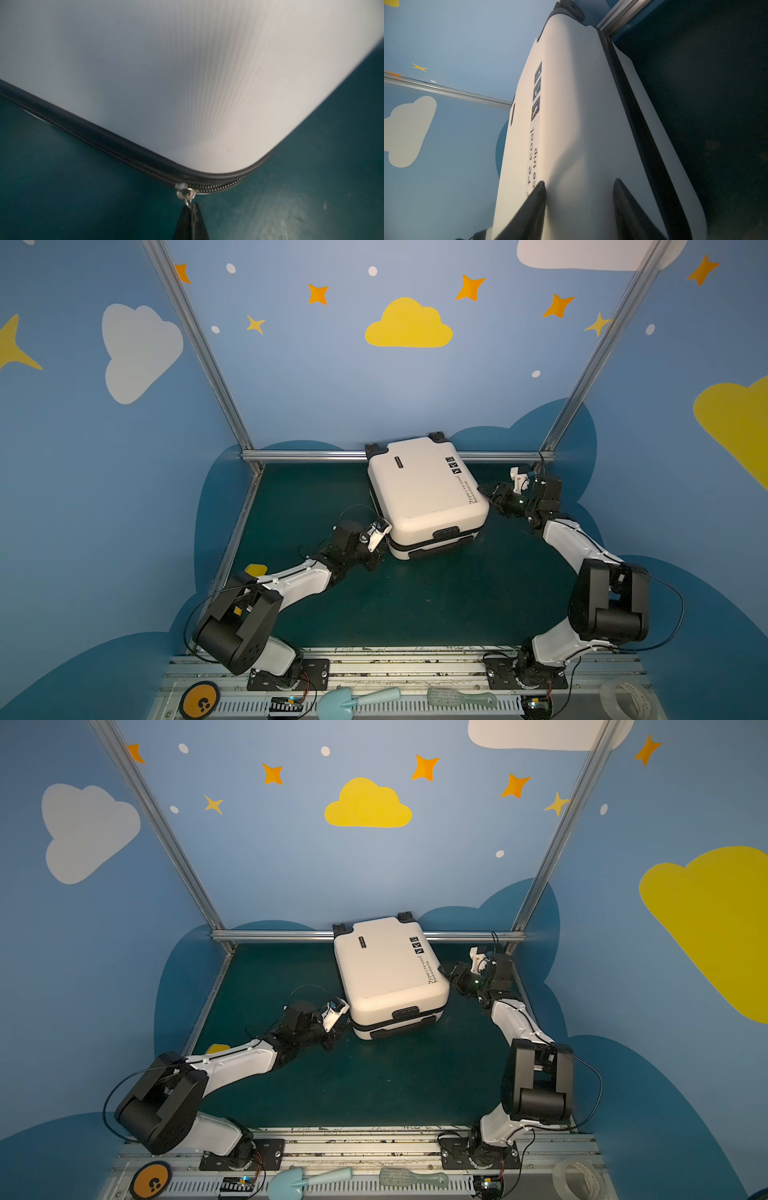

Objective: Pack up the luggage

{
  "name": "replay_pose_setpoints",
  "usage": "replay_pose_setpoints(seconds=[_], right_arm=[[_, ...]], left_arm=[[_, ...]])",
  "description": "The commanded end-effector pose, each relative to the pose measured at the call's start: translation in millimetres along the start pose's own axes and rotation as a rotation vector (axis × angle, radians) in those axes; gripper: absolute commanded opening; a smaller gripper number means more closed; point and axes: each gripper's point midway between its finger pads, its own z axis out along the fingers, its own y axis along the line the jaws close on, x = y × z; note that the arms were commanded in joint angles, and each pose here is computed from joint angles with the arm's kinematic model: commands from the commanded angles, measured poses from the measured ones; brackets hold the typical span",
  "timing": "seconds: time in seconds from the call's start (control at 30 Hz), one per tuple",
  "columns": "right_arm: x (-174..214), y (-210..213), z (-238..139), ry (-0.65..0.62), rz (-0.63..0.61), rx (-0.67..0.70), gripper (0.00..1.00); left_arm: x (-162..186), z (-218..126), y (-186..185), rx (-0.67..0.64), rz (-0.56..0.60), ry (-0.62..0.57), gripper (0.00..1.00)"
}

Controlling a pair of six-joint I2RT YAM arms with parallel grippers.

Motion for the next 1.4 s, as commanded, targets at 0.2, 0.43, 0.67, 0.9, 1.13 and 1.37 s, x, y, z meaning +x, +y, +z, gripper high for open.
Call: replay_pose_setpoints(seconds=[0.2,0.43,0.67,0.9,1.13,1.37], right_arm=[[29,-16,-13,0.096,0.115,0.087,0.51],[61,-29,-49,0.091,0.205,0.097,0.51],[118,-36,-45,0.179,0.295,0.034,0.52],[159,-39,-28,0.216,0.332,0.015,0.52],[168,-39,-15,0.227,0.339,0.016,0.51],[176,-49,-8,0.221,0.352,0.033,0.47]], left_arm=[[8,3,-11,0.020,0.038,0.045,0.03],[6,4,-15,0.042,0.037,0.024,0.03],[4,4,-19,0.064,0.033,0.002,0.03],[1,2,-19,0.064,0.036,-0.007,0.03],[0,1,-24,0.093,0.036,-0.018,0.03],[-2,1,-25,0.099,0.036,-0.021,0.03]])
